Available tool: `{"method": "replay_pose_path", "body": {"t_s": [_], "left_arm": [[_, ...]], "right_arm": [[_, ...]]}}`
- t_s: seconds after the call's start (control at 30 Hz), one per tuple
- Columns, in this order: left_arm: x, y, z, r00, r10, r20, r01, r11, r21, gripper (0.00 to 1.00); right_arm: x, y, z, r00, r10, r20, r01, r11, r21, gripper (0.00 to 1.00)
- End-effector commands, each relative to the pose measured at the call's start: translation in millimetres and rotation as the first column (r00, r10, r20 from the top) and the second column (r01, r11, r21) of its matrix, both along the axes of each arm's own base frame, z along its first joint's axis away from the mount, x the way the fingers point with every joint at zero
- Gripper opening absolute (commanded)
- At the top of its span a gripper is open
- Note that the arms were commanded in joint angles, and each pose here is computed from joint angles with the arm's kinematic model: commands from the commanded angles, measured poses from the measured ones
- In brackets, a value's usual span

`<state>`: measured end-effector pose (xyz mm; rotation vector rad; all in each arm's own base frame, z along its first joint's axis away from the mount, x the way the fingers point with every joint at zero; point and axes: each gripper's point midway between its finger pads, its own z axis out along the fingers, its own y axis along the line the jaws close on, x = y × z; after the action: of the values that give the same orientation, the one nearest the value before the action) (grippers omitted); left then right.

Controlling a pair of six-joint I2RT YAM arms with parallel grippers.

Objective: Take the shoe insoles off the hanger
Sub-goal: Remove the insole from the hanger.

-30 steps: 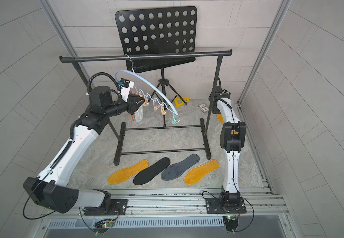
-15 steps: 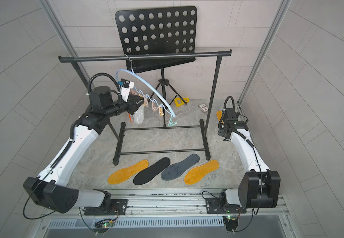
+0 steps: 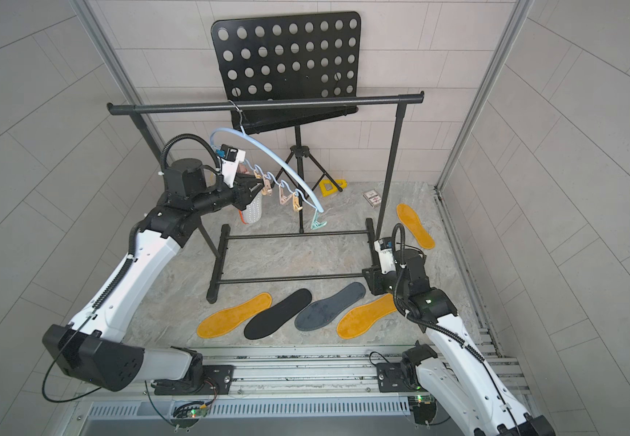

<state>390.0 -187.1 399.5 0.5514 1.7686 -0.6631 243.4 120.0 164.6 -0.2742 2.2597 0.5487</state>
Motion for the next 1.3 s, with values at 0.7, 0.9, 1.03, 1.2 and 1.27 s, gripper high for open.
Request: {"method": "replay_pose_path", "body": {"t_s": [0.7,0.9,1.03,1.2,1.27], "left_arm": [[-70,30,-103,0.930,0.108,-0.353,-0.085,0.993,0.079,0.76],[-135,42,-173,0.858,0.124,-0.498,-0.069,0.989,0.128,0.76],[-172,55,-211,0.810,0.169,-0.562,-0.081,0.981,0.178,0.76],[-184,68,-195,0.883,0.236,-0.406,-0.173,0.967,0.185,0.76],[-185,75,-191,0.898,0.263,-0.352,-0.216,0.962,0.167,0.76]], "right_arm": [[-12,6,-19,0.999,0.031,0.009,-0.031,1.000,-0.003,0.47],[-13,7,-20,0.999,0.038,0.011,-0.038,0.999,-0.009,0.48],[-13,8,-19,0.999,0.041,0.013,-0.041,0.999,-0.012,0.49],[-13,10,-19,0.999,0.048,0.012,-0.048,0.999,-0.013,0.49],[-14,11,-20,0.998,0.054,0.011,-0.054,0.998,-0.013,0.49]]}}
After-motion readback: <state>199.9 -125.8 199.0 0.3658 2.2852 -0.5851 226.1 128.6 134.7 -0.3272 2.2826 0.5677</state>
